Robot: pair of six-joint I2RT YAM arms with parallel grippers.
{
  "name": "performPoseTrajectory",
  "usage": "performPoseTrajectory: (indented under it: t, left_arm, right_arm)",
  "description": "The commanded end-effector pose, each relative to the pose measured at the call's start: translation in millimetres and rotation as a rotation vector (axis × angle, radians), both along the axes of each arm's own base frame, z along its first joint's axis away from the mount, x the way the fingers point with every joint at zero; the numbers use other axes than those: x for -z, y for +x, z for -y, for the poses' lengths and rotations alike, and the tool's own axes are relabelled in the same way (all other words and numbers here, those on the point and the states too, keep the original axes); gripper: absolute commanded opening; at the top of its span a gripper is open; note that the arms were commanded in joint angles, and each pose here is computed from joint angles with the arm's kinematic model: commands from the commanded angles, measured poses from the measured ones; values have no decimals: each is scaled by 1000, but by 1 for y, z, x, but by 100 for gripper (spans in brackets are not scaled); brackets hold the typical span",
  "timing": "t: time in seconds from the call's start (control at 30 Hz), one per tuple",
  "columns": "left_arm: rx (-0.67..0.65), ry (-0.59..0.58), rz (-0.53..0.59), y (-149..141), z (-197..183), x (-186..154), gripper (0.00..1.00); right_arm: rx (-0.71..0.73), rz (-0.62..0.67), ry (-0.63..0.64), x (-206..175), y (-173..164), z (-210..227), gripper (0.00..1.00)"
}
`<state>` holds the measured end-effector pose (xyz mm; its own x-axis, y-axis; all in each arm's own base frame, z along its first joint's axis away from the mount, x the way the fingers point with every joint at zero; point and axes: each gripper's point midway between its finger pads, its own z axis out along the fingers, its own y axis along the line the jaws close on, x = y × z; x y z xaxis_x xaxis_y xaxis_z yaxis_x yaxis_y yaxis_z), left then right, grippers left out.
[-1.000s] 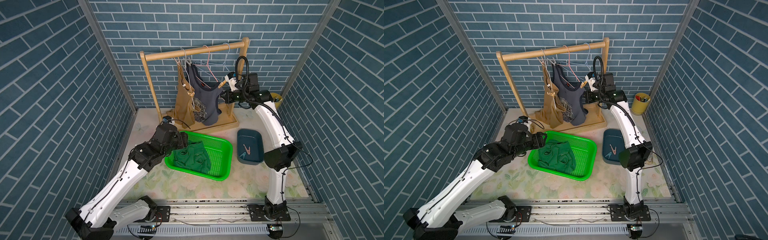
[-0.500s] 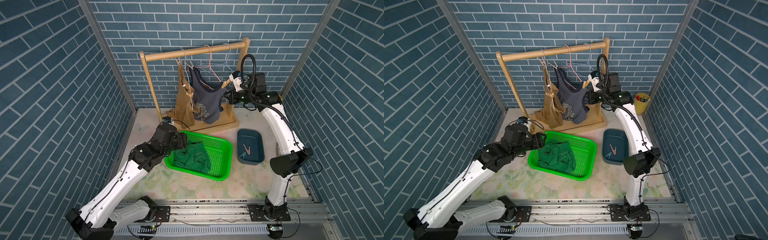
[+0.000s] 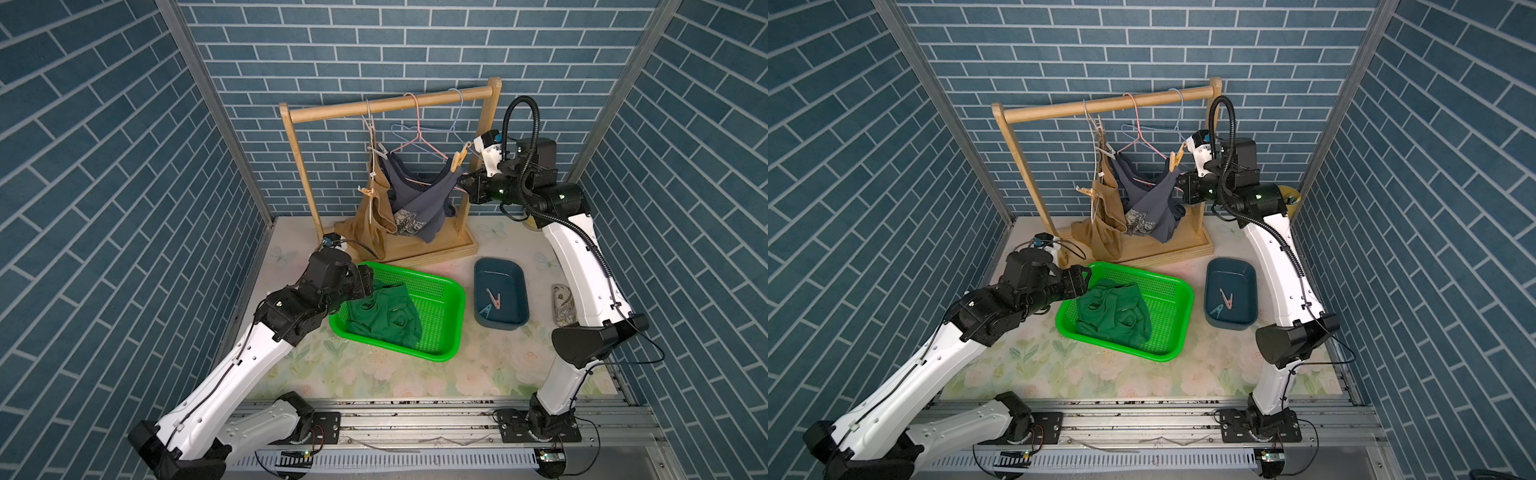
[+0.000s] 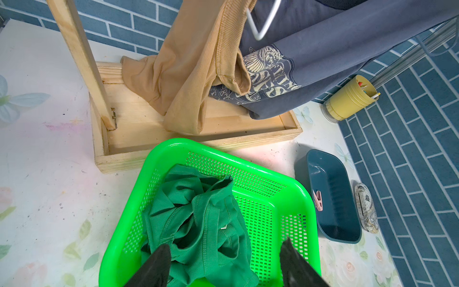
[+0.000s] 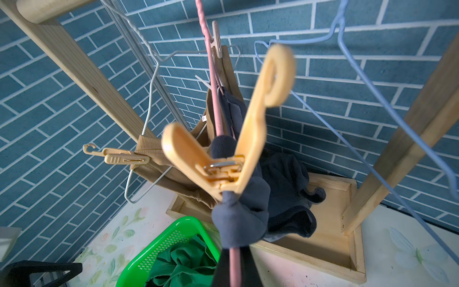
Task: Remove the clothespins securing tank tops to the hanger
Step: Pick up the hanger from the clothesline.
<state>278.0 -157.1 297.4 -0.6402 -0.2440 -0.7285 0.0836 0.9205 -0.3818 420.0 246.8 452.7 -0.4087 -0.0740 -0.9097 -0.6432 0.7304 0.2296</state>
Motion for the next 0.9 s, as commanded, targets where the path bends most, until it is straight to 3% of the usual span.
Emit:
performPoseTrajectory:
  t: [0.0,0.23,0.47,0.87]
  left_arm:
    - [-9,9,7,-1,-5,-1,72]
    - [-8,13,4,-1,-6,0,71]
    - [-20,34,4,-2,-11,2,72]
    - [-46,69,13,-6,-22,3,72]
  right_arm:
    - [-18,103,86,-43,-16,-2,0]
    - [11,158,117,-53,-6,-19,0]
    - [83,234,37,-40,-2,-53,0]
    - [268,348,55,-55,-16,-40,0]
